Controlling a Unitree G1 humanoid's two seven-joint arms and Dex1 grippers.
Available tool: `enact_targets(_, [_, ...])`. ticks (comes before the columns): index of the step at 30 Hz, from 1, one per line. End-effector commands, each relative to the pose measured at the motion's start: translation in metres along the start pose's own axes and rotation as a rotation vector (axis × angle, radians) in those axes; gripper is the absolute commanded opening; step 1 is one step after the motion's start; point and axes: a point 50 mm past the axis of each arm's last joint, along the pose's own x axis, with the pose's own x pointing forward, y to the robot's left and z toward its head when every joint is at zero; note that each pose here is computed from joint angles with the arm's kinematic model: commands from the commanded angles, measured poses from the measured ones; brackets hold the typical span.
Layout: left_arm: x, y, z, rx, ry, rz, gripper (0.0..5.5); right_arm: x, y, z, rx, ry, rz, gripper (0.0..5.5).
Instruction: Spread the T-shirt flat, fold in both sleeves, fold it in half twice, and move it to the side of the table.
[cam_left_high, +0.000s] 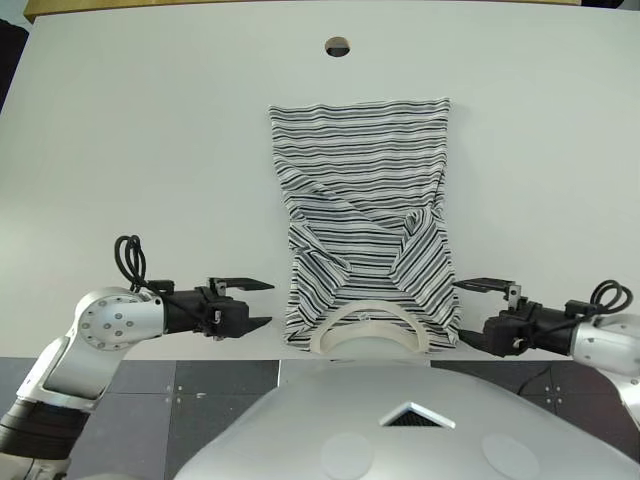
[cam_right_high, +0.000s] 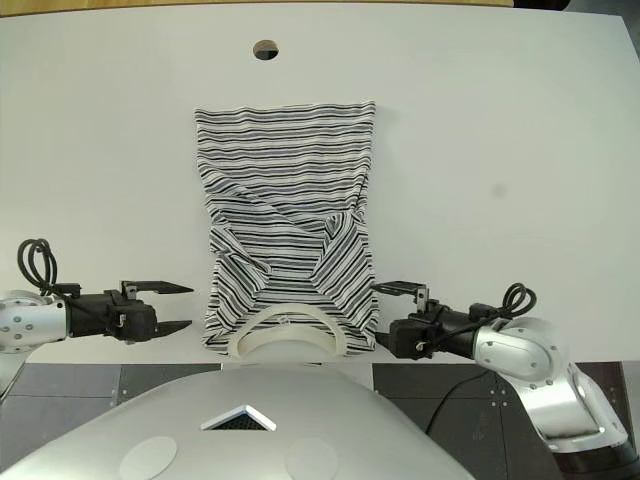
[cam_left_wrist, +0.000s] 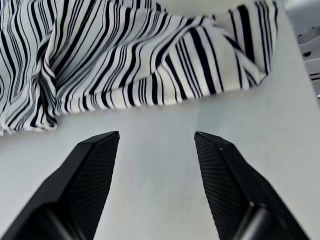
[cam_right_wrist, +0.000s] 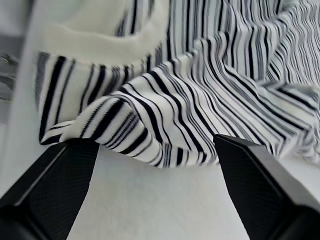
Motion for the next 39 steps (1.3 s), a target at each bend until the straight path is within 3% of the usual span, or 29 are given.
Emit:
enact_targets(1, [0.013,-0.005,-0.001,-0.01,-0.011,-0.027,2.81,0.011,0.009,-0.002,-0.009,0.0,0.033,4.18])
enact_targets(5, [0.02,-0.006,0.0,-0.014,-0.038,-0.03,2.85,0.014,0.011,-0.006,-0.022,-0.005,0.038,3.64])
enact_targets(21, [0.03,-0.012,0.01,-0.056,-0.159,-0.093,0.11,0.018,0.007,-0.01,-0.028,0.009,0.025,0.43])
enact_targets(23, [0.027,-0.011,0.018,-0.089,-0.225,-0.101,0.1,0.017,0.008,-0.012,-0.016,0.014,0.037,0.12])
enact_targets(32, [0.012,-0.019,0.021,-0.185,-0.296,-0.243,0.1,-0.005,0.032,0.005,0.223,-0.034,0.283,0.12])
enact_targets(35, [0.011,-0.013,0.02,-0.174,-0.282,-0.241,0.1,-0.004,0.024,0.006,0.22,-0.041,0.25,0.12])
enact_targets(39, [0.013,0.012,0.015,-0.187,-0.254,-0.078,0.1,-0.002,-0.011,0.005,0.188,-0.094,0.007,0.12])
